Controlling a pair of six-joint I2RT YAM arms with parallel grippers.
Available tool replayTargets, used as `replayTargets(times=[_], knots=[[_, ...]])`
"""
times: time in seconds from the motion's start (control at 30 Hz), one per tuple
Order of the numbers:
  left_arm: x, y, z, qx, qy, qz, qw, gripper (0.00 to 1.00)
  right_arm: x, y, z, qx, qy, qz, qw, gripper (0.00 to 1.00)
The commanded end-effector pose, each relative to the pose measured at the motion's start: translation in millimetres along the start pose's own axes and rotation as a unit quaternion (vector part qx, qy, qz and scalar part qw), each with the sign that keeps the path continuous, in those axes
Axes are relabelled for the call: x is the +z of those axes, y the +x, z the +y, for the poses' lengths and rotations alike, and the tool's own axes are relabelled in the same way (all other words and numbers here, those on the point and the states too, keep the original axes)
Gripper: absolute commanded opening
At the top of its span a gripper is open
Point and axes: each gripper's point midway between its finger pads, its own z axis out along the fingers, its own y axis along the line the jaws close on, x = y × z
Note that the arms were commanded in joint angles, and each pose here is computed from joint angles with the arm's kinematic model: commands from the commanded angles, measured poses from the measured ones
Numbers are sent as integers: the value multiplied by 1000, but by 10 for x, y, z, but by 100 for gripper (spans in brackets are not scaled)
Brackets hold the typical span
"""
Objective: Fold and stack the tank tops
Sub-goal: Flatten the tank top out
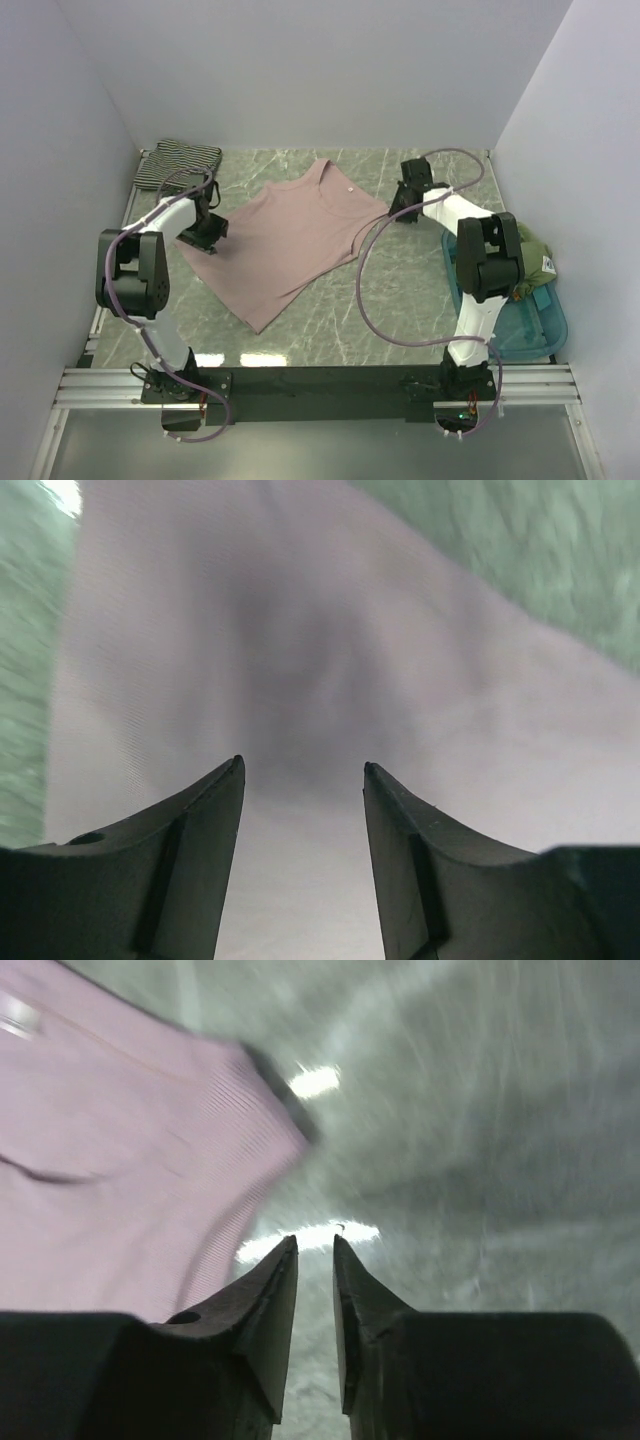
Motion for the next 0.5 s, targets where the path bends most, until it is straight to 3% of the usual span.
replayTargets(times=[0.0,0.13,0.47], knots=[[-114,-237,75,-17,9,-23,1000,57,-73,-387,251,-41,-32,-44,998,31],[-122,-304,105,-24,12,-23,999,58,-12,-581,368,-71,-25,-42,996,36],[-34,-494,22,-27,5,-32,999,57,298,-504,324,-124,14,9,992,37]])
